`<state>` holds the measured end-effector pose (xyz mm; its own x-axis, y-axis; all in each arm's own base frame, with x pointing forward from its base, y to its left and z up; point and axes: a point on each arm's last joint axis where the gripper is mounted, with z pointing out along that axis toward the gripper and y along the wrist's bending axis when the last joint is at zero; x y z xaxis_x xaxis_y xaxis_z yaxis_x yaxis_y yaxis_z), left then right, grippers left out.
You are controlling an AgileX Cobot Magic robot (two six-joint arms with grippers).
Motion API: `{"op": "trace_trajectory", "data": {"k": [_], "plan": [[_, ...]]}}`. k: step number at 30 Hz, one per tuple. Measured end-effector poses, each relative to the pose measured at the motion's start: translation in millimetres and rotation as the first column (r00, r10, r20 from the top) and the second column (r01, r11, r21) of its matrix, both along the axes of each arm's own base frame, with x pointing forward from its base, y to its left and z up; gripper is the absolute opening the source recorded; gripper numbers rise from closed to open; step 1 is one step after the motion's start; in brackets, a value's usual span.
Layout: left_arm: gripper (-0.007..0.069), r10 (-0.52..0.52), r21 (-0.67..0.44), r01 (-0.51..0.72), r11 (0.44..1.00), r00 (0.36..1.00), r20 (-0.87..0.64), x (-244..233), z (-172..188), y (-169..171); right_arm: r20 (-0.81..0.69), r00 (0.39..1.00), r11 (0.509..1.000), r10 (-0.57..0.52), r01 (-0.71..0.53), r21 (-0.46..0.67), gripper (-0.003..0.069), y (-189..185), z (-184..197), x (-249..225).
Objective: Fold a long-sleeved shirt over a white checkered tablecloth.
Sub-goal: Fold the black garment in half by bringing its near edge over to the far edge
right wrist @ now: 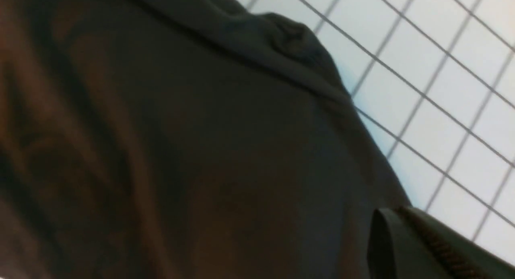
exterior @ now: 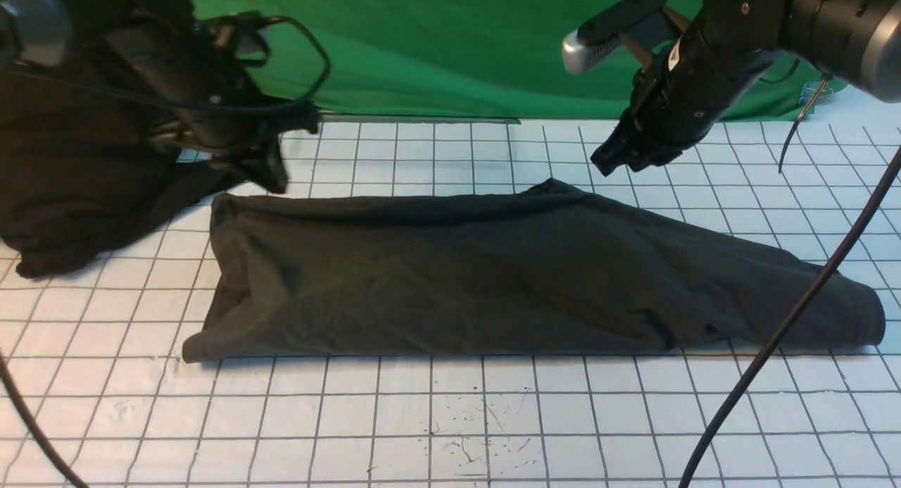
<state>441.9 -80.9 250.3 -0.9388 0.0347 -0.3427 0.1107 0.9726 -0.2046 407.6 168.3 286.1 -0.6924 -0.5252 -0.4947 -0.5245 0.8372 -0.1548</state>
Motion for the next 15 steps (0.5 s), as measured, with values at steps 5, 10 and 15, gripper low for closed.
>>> {"op": "trace_trajectory", "data": {"k": [5, 10, 15], "plan": [[-0.0001, -0.049, -0.010, 0.049, 0.999, 0.999, 0.007, 9.8, -33.6, -32.7, 0.022, 1.000, 1.000, 0.002, -0.003, 0.024, -0.0003, 1.9, 1.4, 1.7], [-0.0001, -0.045, -0.027, 0.046, 0.999, 0.998, 0.033, 23.8, -76.7, -52.0, 0.030, 1.000, 0.999, 0.002, -0.003, 0.037, -0.0003, 2.9, 1.9, 2.3], [0.0000, 0.035, -0.061, -0.023, 0.998, 0.977, 0.209, 44.9, -83.7, -47.0, 0.024, 1.000, 0.999, 0.000, -0.001, 0.037, -0.0003, 2.4, 1.7, 2.0]]}}
